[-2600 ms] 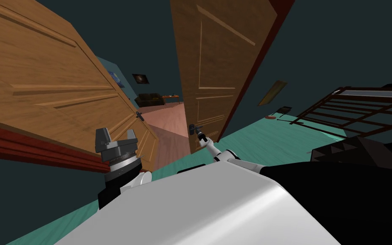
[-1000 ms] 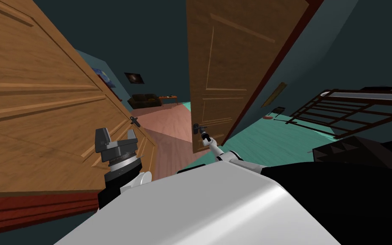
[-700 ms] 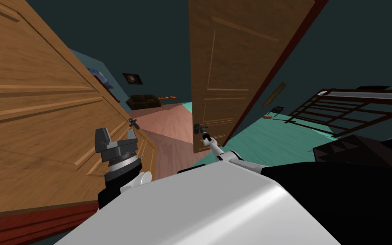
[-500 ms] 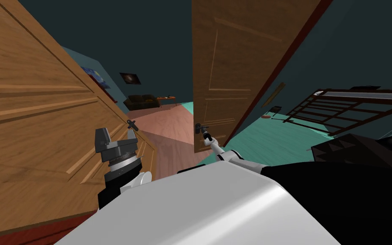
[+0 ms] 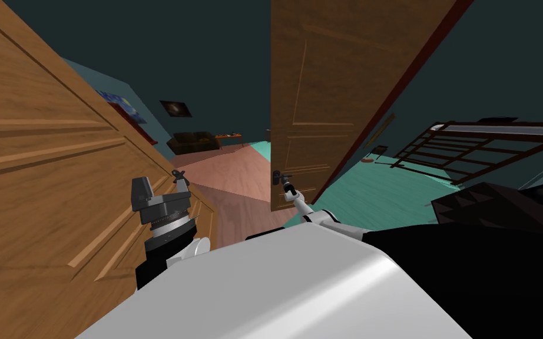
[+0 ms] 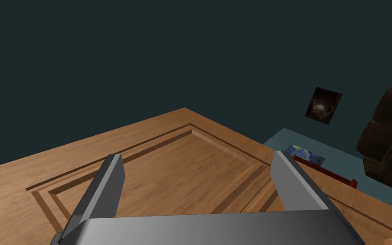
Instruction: Push the door open
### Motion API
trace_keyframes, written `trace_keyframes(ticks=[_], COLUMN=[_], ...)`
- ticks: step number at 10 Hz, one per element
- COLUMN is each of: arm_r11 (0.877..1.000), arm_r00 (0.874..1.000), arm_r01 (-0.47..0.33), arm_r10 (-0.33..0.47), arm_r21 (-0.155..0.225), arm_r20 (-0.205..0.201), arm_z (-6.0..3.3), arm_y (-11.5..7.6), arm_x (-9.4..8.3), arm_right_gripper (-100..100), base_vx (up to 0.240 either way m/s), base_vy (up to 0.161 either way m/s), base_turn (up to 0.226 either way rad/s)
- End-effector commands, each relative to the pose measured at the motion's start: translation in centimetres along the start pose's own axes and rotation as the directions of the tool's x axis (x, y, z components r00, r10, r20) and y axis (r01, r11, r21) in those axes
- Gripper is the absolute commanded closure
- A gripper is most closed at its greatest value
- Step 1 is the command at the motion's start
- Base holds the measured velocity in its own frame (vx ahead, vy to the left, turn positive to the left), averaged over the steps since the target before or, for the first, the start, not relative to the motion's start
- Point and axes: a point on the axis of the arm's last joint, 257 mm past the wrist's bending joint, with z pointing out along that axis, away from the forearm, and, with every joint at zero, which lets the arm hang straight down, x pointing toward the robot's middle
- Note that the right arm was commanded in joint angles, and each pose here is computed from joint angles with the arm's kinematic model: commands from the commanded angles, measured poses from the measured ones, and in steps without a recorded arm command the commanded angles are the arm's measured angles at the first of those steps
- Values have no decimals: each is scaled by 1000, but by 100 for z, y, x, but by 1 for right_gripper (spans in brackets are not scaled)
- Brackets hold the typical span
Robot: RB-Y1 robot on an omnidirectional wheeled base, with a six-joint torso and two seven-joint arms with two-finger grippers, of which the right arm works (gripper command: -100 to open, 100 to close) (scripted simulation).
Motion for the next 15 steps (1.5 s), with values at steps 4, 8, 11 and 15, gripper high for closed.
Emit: trace_keyframes(ticks=[4, 8, 11, 15], arm_r11=[1000, 1000, 1000, 1000], arm_r00=[998, 996, 995, 988], arm_r01=[4, 2, 1, 1], arm_r10=[-3, -1, -1, 0], arm_r21=[-10, -10, 0, -4], arm_r20=[58, 92, 103, 152], arm_z=[32, 11, -10, -52], arm_y=[42, 39, -5, 8], arm_x=[-330, -517, -569, -859], arm_right_gripper=[100, 100, 100, 100], base_vx=[127, 132, 133, 169], base_vy=[113, 87, 100, 52], base_turn=[-69, -46, -63, -44])
